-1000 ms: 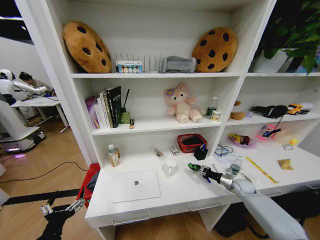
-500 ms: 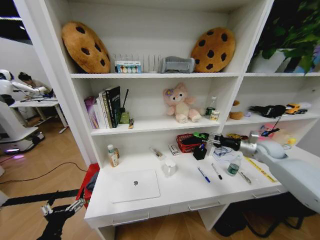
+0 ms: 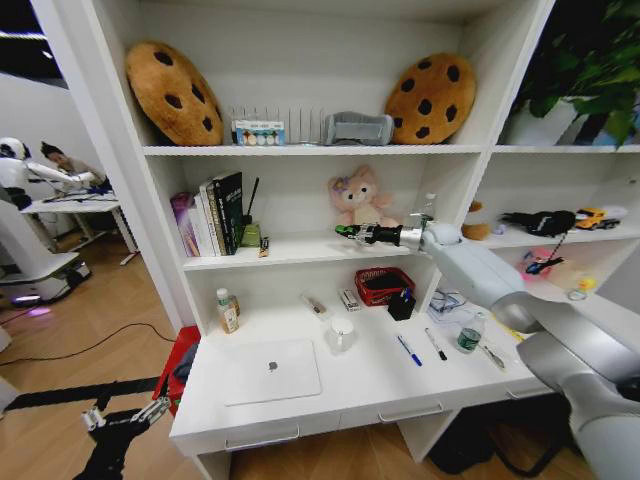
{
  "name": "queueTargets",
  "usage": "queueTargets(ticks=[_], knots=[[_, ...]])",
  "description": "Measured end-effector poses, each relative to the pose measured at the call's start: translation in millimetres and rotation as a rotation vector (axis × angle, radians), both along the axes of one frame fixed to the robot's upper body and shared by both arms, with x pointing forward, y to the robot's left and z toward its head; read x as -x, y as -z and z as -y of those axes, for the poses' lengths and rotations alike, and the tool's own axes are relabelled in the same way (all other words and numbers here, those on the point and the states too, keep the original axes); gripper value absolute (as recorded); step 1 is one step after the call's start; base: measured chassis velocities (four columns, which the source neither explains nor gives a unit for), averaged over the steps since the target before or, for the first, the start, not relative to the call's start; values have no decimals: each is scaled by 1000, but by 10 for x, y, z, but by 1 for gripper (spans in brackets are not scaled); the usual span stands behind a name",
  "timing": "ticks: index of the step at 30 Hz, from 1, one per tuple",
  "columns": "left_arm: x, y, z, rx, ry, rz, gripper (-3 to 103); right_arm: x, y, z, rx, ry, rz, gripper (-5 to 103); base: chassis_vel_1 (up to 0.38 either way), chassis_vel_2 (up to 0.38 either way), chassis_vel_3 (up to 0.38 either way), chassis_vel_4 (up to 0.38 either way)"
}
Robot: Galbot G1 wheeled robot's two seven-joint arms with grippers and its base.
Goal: Organize the objects on the table.
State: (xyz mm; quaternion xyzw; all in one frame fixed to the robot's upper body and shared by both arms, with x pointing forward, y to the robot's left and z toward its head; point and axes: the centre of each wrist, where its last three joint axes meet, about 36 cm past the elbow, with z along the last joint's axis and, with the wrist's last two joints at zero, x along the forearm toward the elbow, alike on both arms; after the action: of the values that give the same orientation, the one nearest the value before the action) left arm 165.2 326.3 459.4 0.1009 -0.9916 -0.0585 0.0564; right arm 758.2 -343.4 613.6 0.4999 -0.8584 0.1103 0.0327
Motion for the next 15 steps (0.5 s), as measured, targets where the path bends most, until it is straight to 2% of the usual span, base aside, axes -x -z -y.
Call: queueTargets(ticks=[2,4,9,15], knots=[[0,0,0,0,0,0,100,-30,18,-94,0,0,-2,36,0,0,0,0],[0,0,0,0,0,0,100,-102,92,-323,2,-7,-13,36,0,0,0,0],[0,0,0,0,0,0,100,-157,275,-568,-3,0,-32,36,0,0,0,0],[0,-1,0,0,0,0,100,-157,372,-592,1,15,-43,36,0,0,0,0]])
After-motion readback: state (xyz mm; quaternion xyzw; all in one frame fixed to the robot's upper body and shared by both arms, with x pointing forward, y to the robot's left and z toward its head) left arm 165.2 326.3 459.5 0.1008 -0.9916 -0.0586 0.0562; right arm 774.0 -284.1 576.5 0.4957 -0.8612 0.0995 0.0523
